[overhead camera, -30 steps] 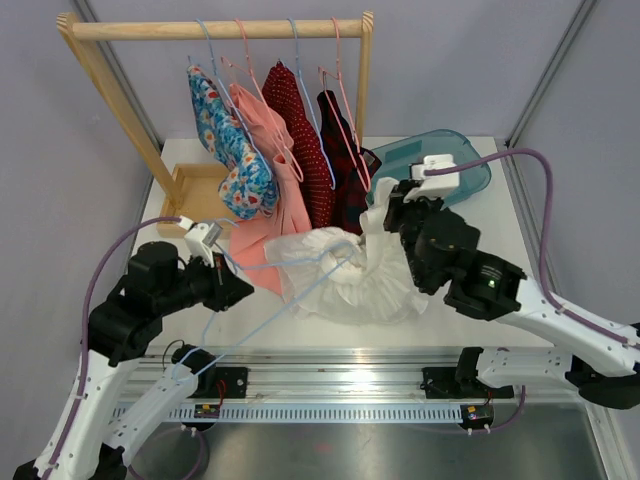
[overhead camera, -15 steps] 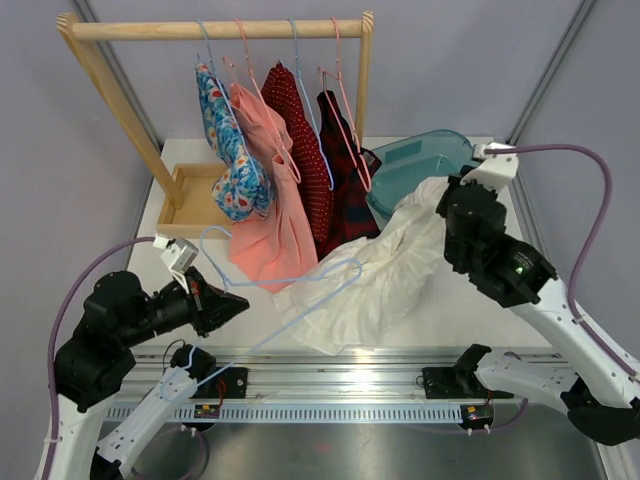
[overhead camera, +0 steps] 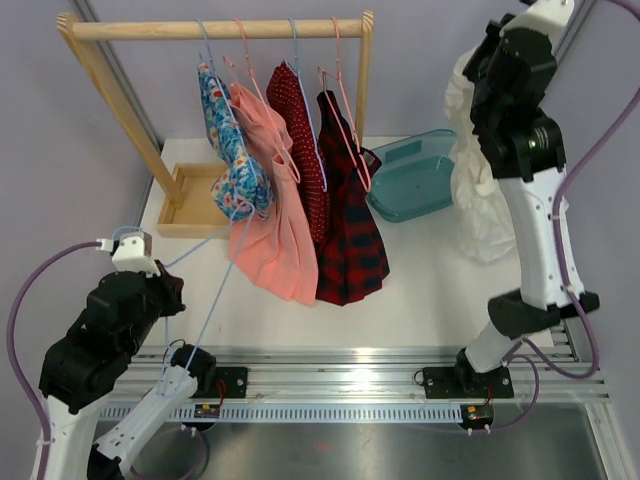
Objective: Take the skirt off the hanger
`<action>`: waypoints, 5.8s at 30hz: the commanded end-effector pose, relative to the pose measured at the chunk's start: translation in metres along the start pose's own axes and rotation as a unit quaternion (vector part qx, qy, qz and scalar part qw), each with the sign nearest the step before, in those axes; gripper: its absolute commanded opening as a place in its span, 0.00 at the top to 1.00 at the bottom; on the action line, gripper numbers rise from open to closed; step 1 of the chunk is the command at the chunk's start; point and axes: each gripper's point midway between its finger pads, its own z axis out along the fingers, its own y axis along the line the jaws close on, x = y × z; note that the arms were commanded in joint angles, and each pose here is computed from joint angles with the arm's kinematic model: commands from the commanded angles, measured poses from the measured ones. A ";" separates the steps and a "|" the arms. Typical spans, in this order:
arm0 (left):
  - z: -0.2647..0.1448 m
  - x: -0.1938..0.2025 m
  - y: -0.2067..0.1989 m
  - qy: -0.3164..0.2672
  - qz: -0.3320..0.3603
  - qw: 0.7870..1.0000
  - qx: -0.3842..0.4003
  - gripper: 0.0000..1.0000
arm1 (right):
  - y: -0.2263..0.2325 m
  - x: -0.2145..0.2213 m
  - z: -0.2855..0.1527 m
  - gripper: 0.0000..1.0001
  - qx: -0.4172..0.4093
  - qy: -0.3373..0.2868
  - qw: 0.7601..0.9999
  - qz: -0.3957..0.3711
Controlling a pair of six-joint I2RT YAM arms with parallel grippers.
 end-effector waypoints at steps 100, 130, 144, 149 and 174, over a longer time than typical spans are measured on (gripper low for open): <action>0.196 -0.271 -0.104 -0.135 0.052 0.983 -0.116 0.27 | -0.056 0.264 -0.205 0.01 -0.261 0.276 0.912 0.151; 0.205 -0.288 -0.124 -0.164 0.031 0.980 -0.106 0.50 | -0.059 0.268 -0.208 0.00 -0.262 0.279 0.912 0.148; 0.148 -0.319 -0.105 -0.212 0.024 0.968 -0.134 1.00 | -0.051 0.257 -0.207 0.00 -0.280 0.268 0.910 0.150; 0.084 -0.339 -0.097 -0.252 0.011 0.961 -0.116 1.00 | -0.026 0.193 -0.207 0.00 -0.342 0.202 0.903 0.165; 0.044 -0.284 -0.104 -0.205 -0.026 0.978 -0.038 1.00 | 0.257 0.140 -0.348 0.01 -0.622 0.178 0.762 -0.009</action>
